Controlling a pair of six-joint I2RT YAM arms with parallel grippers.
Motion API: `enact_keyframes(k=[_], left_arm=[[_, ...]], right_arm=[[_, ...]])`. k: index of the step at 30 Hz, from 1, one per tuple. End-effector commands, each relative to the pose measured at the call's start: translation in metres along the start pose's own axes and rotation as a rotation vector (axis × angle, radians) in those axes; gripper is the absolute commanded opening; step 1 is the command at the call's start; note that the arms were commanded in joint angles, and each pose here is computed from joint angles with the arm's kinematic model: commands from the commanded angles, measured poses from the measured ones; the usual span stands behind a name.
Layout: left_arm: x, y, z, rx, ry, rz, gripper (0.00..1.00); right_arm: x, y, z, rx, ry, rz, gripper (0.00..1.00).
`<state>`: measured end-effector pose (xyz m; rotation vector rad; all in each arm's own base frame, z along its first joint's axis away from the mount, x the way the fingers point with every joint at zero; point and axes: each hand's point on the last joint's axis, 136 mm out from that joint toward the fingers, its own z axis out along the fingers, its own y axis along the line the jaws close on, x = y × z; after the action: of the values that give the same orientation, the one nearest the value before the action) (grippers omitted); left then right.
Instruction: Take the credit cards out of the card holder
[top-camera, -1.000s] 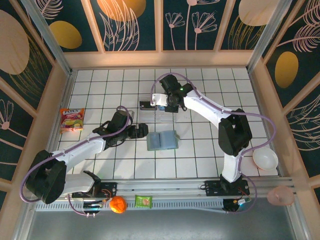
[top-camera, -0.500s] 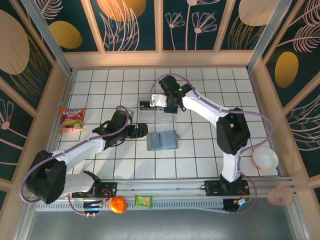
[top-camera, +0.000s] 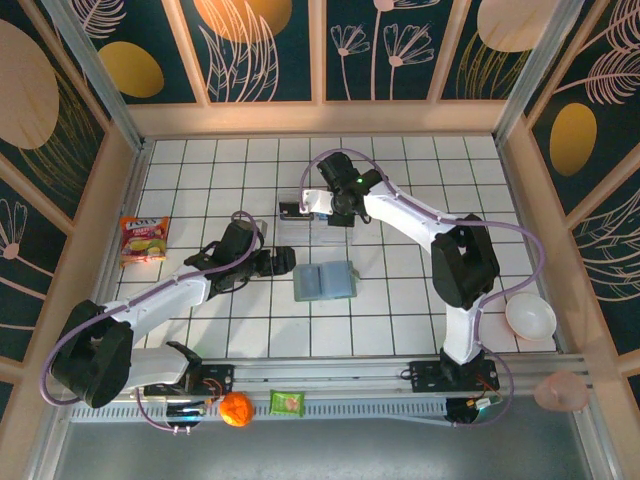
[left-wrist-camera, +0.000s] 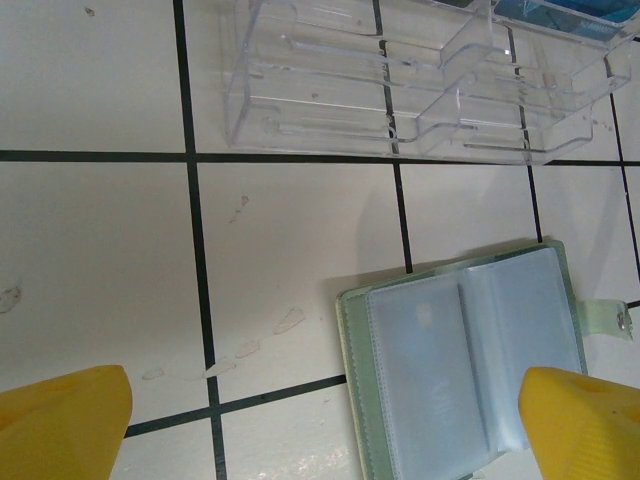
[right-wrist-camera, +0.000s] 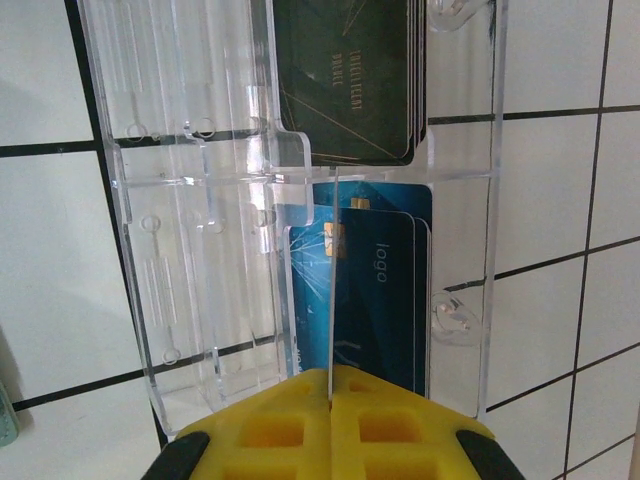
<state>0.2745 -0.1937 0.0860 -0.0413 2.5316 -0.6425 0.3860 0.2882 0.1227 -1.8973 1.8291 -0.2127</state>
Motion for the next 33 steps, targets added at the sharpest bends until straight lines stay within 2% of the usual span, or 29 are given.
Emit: enact_keyframes(k=[1, 5, 10, 15, 23, 26, 30, 33], left_arm=[[0.001, 0.001, 0.003, 0.011, 0.009, -0.021, 0.99], [0.0, -0.001, 0.004, 0.016, 0.012, -0.022, 0.99], [0.0, -0.001, 0.002, 0.015, 0.01, -0.022, 0.99], [0.0, -0.002, 0.002, 0.027, 0.011, -0.03, 0.99], [-0.001, -0.003, 0.0, 0.032, 0.006, -0.033, 0.99], [-0.004, -0.002, -0.003, 0.027, -0.015, -0.033, 0.99], [-0.015, 0.001, -0.011, 0.005, -0.081, -0.041, 0.99], [-0.025, 0.0, -0.018, 0.007, -0.138, -0.045, 0.99]], right_arm=[[0.008, -0.001, 0.006, -0.005, 0.03, -0.003, 0.05], [0.012, -0.006, 0.007, -0.001, 0.041, 0.005, 0.08], [0.017, -0.015, 0.008, 0.033, 0.049, 0.021, 0.18], [0.013, -0.035, 0.002, 0.112, 0.018, 0.061, 0.27], [0.006, -0.079, -0.011, 0.276, -0.044, 0.159, 0.34], [-0.01, -0.105, -0.033, 0.331, -0.15, 0.251, 0.34], [-0.047, -0.136, -0.079, 0.324, -0.43, 0.479, 0.34], [-0.07, -0.144, -0.105, 0.252, -0.629, 0.66, 0.34]])
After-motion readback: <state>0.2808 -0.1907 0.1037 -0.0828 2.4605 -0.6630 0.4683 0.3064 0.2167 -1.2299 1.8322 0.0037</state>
